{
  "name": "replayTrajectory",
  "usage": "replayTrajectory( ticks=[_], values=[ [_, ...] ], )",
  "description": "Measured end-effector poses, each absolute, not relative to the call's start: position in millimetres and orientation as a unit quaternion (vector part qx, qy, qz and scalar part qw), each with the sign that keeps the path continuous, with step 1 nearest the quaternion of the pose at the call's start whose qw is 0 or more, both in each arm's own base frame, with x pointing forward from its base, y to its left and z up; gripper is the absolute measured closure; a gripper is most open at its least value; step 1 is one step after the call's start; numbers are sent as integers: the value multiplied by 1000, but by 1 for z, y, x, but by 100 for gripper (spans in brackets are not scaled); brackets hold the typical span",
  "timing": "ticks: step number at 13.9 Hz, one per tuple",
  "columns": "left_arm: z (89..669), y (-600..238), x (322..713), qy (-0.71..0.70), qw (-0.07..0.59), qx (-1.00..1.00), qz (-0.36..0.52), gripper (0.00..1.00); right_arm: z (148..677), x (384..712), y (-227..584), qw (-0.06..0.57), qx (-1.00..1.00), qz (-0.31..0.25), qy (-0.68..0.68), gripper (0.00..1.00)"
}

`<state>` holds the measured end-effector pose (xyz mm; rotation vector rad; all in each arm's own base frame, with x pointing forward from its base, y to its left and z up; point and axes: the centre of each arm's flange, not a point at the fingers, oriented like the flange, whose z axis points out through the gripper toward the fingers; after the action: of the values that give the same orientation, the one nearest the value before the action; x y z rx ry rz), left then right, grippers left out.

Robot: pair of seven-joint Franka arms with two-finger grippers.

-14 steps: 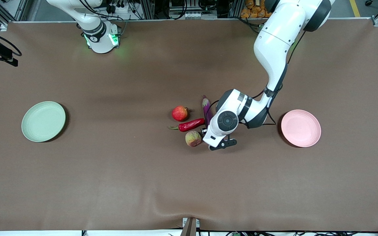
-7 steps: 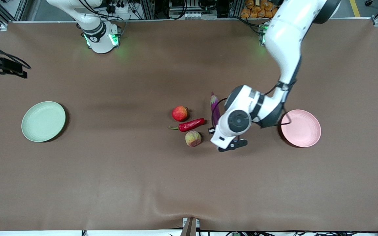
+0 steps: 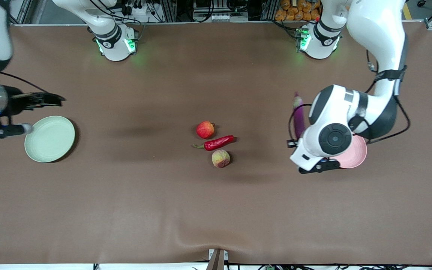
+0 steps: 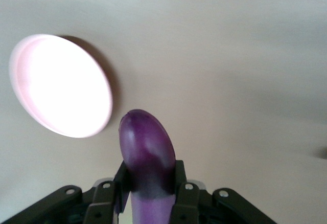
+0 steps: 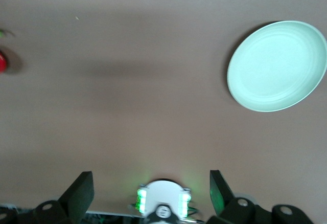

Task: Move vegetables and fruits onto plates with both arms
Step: 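Carry the eggplant to the pink plate while the right gripper reaches the apple, then lower the eggplant onto the pink plate while the right gripper grasps the apple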

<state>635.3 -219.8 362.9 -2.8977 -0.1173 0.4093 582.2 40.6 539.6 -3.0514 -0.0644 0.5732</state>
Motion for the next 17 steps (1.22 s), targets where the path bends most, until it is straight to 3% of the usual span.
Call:
replayTrajectory(
  ticks=[5, 12, 17],
  values=[
    [332, -107, 663, 18, 151, -975, 160, 63, 495, 575, 189, 53, -971, 199, 118, 0],
    [280, 5, 692, -21, 85, -989, 123, 63, 370, 528, 394, 21, -956, 165, 240, 0],
    [238, 8, 687, -19, 65, -989, 133, 63, 311, 535, 415, 21, -947, 142, 287, 0]
  ],
)
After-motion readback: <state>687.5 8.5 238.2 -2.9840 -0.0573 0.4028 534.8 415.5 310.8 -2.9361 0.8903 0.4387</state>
